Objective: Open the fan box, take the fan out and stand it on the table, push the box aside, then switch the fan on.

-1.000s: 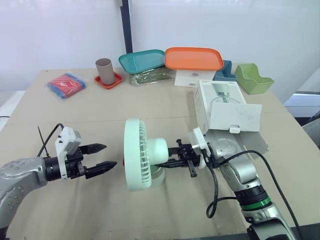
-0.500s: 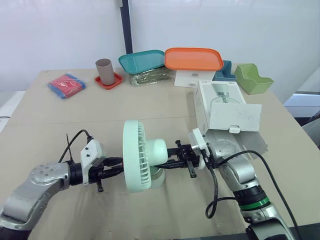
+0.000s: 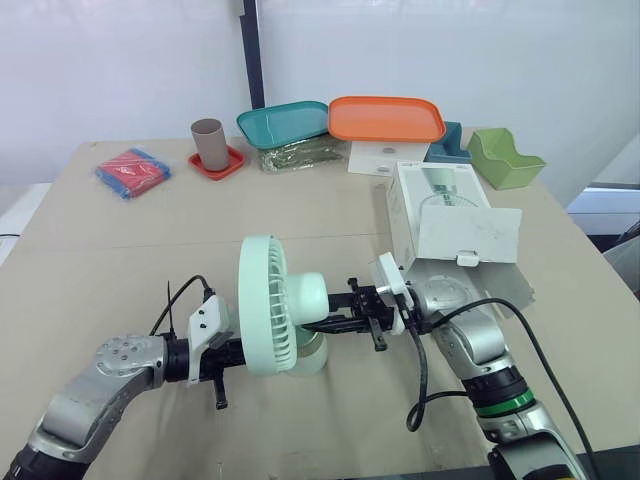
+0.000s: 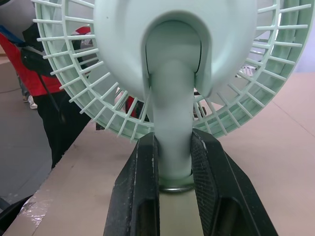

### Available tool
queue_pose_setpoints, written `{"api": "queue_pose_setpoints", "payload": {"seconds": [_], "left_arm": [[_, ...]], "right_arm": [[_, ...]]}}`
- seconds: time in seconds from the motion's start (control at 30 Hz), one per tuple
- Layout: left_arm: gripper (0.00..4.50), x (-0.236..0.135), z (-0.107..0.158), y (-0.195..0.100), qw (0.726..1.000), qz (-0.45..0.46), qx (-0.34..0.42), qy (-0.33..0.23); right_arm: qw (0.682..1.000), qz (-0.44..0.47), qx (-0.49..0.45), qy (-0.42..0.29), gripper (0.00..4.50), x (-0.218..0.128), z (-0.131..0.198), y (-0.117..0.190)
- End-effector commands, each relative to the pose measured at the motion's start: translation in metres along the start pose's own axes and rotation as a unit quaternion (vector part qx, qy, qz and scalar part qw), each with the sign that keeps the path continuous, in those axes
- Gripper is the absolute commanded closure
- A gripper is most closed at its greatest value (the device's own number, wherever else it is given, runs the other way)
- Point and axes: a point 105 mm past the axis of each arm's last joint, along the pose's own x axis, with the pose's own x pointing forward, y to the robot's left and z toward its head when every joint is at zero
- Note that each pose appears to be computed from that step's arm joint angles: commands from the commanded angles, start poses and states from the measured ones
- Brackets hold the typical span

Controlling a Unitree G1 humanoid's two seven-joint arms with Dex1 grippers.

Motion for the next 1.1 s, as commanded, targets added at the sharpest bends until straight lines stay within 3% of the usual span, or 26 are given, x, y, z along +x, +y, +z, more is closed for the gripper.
{"api": "queue_pose_setpoints", "payload": {"seconds": [0.03, 1.1], "left_arm": [[4.42, -0.001, 0.005, -0.003, 1.0, -0.005, 0.013, -0.005], [4.42, 0.012, 0.014, -0.002, 0.999, -0.015, 0.028, -0.024]], "right_arm": [[1.0, 0.002, -0.012, -0.002, 4.17, 0.001, 0.004, 0.001], [1.0, -0.001, -0.009, 0.006, 4.17, -0.003, 0.001, 0.003]]}}
